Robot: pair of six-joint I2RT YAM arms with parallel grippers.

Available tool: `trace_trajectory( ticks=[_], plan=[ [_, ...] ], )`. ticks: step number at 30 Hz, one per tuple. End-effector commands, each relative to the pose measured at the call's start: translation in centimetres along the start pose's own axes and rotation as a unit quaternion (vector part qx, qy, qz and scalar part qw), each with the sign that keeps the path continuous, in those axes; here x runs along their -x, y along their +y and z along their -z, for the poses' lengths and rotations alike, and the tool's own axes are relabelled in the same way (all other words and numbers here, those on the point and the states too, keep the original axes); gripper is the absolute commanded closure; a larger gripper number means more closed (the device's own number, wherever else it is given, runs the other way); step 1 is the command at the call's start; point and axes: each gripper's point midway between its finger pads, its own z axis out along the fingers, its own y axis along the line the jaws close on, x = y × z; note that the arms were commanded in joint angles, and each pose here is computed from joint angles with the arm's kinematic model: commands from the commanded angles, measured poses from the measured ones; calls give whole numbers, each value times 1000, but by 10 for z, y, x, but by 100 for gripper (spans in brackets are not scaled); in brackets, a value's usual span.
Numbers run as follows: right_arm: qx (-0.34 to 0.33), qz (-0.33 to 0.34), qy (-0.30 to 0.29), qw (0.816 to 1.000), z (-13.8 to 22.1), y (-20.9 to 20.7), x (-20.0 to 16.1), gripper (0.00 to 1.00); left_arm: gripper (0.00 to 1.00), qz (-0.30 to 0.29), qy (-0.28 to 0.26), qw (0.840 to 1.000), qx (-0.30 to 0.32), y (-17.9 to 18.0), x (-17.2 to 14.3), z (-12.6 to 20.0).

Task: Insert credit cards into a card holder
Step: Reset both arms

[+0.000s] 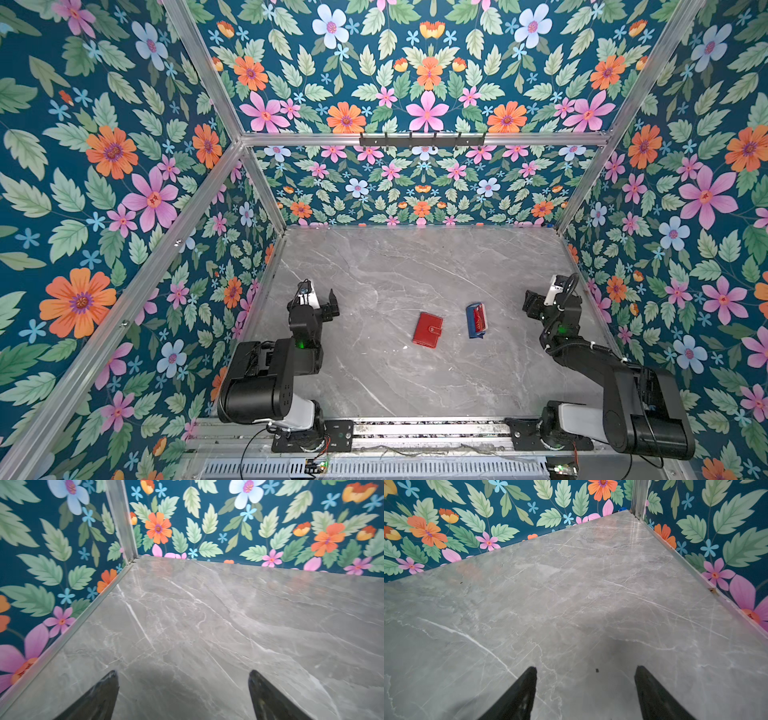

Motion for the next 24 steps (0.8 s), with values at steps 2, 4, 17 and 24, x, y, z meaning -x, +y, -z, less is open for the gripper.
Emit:
trace_trajectory(
  ticks=[2, 4, 17, 24],
  plan=[
    [51, 19, -46, 997, 4, 17, 14, 24, 2, -8, -40, 999, -25, -8, 14, -3],
    [59, 24, -49, 997, 2, 19, 10, 23, 2, -9, -35, 999, -26, -9, 8, -7],
    [42, 38, -45, 997, -11, 18, -5, 1, 0, -14, -15, 1000, 0, -5, 3, -17],
    [40, 40, -52, 997, -11, 19, -3, 1, 0, -18, -13, 1000, -8, -8, 3, -18]
  ],
)
